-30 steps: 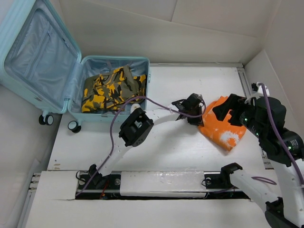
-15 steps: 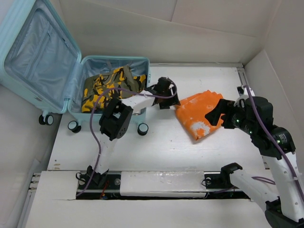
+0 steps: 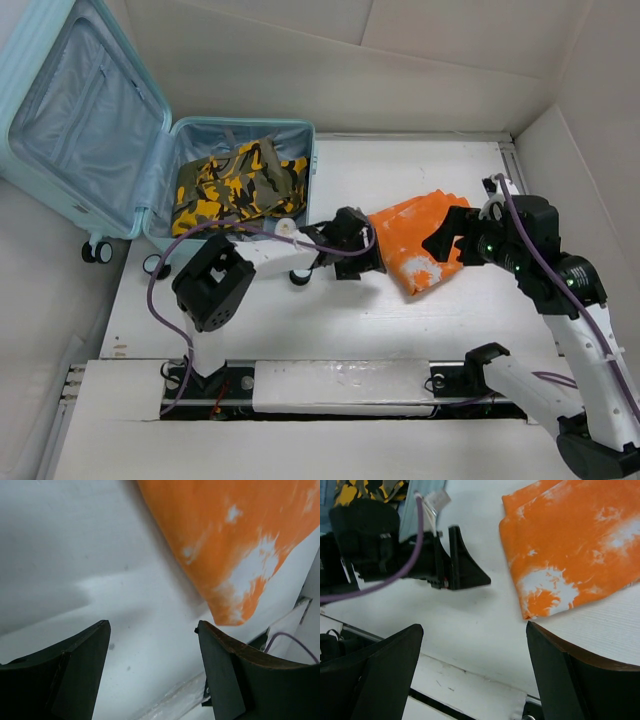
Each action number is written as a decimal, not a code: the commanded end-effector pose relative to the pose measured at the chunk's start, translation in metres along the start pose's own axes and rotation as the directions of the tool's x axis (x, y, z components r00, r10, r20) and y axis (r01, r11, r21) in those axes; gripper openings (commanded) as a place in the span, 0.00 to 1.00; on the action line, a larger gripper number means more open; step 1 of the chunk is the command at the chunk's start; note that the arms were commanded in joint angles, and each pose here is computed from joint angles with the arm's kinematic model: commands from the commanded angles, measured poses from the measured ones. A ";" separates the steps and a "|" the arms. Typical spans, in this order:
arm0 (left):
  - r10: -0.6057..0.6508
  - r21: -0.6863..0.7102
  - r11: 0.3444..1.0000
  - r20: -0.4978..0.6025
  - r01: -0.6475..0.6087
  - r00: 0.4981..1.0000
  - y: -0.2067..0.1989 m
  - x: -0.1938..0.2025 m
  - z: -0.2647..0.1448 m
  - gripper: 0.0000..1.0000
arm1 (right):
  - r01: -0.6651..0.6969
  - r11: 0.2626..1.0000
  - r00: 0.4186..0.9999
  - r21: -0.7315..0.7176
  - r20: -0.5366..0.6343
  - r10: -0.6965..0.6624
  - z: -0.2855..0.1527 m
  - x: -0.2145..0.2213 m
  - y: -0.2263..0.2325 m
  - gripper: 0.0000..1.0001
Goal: Pack the luggage
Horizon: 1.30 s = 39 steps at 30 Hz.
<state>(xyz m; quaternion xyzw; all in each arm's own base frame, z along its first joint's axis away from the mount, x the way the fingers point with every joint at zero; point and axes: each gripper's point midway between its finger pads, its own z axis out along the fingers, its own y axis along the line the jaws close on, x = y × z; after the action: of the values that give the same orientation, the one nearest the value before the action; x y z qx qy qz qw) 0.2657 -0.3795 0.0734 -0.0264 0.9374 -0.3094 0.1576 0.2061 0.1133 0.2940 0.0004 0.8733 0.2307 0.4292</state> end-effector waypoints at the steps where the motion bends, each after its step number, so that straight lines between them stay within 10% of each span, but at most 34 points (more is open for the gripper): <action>1: -0.088 0.060 0.994 -0.008 0.088 0.996 -0.021 0.018 0.009 0.68 | 0.051 0.998 0.996 -0.044 0.079 -0.048 -0.005 -0.021 0.011 0.90; 15: -0.407 -0.026 0.914 -0.036 0.406 0.913 0.007 0.018 0.130 0.64 | 0.063 0.997 0.993 -0.041 0.100 -0.059 -0.024 -0.018 0.010 0.90; 17: -0.395 0.009 0.918 -0.024 0.395 0.918 -0.005 0.003 0.131 0.50 | 0.065 0.997 0.992 -0.044 0.109 -0.059 -0.026 -0.020 0.012 0.90; 19: -0.364 -0.001 0.931 -0.010 0.364 0.931 -0.002 -0.012 0.131 0.07 | 0.064 0.997 0.992 -0.035 0.115 -0.060 -0.029 -0.022 0.011 0.90; 20: -0.339 0.036 0.940 0.008 0.339 0.941 -0.017 -0.030 0.126 0.01 | 0.064 0.997 0.992 -0.035 0.115 -0.060 -0.029 -0.022 0.011 0.90; 30: 0.000 0.250 0.966 0.262 -0.068 0.965 -0.098 -0.245 -0.051 0.00 | 0.071 0.995 0.989 -0.064 0.132 -0.062 -0.018 -0.031 0.017 0.90; 39: -0.133 0.175 0.983 0.440 0.060 0.888 0.079 -0.322 -0.220 0.00 | 0.079 0.992 0.988 -0.097 0.140 -0.065 -0.005 -0.040 0.025 0.90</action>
<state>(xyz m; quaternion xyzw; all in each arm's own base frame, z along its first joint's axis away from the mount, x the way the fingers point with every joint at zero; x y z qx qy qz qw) 0.5278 -0.2049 0.2488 -0.1368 0.8551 -0.3881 0.3153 0.2145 0.1176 0.3164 -0.0199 0.8531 0.2405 0.4626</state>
